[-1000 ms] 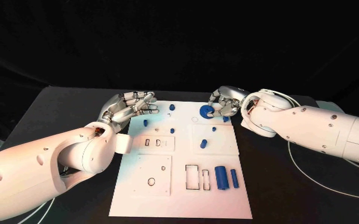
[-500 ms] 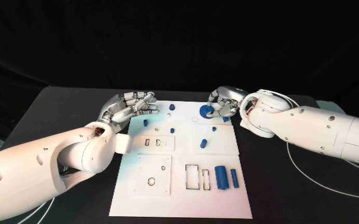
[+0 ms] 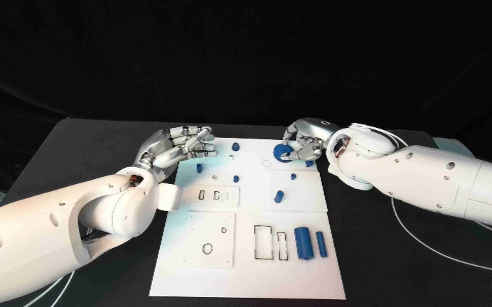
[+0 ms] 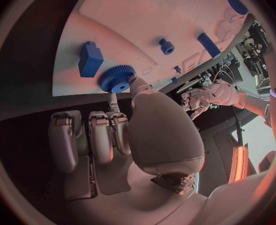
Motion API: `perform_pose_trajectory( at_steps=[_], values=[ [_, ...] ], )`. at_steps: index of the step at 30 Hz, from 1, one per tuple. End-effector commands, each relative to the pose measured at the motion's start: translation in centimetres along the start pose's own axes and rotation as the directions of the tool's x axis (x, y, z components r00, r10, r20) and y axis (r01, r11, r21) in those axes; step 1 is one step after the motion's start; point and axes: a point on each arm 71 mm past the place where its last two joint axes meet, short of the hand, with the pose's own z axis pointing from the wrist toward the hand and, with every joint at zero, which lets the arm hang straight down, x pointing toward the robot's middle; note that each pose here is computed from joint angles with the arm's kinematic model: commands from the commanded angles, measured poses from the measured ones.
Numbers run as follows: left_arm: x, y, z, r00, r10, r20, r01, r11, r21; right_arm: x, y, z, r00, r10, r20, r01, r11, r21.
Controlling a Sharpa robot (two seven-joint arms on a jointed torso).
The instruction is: Assemble the parts on the task board
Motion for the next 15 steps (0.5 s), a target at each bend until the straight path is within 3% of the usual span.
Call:
perform_pose_trajectory(
  at_steps=[1, 9, 15],
  values=[
    [0.26, -0.08, 0.05, 1.0, -0.012, -0.022, 0.012, 1.0, 0.001, 0.31, 0.01, -0.06, 0.999, -0.045, -0.007, 0.045, 0.999, 0.004],
    [0.24, -0.05, 0.04, 1.0, -0.013, -0.023, 0.012, 1.0, -0.003, 0.33, 0.13, -0.2, 0.999, -0.048, 0.001, 0.048, 0.999, 0.0],
    [0.27, -0.02, 0.06, 1.0, -0.013, -0.025, 0.013, 1.0, -0.006, 0.09, 0.74, -0.31, 0.998, -0.026, 0.048, 0.027, 0.999, -0.023]
  ],
)
